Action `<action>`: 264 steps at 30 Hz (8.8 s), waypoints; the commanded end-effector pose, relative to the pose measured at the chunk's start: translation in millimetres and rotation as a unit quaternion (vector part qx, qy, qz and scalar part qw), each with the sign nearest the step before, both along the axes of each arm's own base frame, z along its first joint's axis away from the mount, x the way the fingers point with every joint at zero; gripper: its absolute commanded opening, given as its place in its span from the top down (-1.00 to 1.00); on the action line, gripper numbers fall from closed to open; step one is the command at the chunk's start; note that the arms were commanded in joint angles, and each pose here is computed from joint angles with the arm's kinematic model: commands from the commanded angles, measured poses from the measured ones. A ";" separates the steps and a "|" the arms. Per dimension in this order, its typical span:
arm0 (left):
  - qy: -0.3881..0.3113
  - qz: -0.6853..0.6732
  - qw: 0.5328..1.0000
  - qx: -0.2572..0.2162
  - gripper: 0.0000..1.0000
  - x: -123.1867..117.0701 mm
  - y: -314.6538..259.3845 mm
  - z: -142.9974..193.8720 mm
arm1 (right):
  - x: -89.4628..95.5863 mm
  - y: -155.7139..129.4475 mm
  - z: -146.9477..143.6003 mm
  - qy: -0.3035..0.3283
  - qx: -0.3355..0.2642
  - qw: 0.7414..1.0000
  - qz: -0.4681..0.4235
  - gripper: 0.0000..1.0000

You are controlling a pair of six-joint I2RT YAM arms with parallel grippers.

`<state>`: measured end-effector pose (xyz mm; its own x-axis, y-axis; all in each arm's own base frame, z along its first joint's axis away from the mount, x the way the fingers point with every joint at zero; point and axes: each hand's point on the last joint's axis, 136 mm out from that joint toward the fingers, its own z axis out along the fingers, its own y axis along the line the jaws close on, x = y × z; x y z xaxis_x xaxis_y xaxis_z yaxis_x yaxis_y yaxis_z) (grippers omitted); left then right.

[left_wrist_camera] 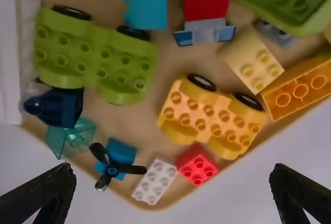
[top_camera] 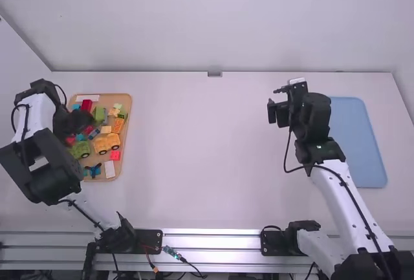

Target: Assemble lego blocks to make yellow taxi

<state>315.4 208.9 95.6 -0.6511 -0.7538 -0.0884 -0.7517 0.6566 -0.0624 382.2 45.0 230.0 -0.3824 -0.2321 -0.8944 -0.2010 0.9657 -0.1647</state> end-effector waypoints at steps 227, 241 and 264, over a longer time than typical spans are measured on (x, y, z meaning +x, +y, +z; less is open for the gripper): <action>-0.059 -0.722 0.688 0.046 0.96 65.7 -168.1 -30.9 | -7.8 37.1 1.1 0.007 -0.011 0.997 0.071 -0.98; -0.086 -0.880 0.462 0.064 0.96 14.2 -323.5 -42.7 | -6.3 17.7 -3.4 0.017 -0.009 0.999 0.045 -0.98; -0.079 -0.907 0.408 0.071 0.96 -17.7 -393.1 -99.3 | -9.6 14.2 -9.8 0.035 0.001 0.999 0.035 -0.98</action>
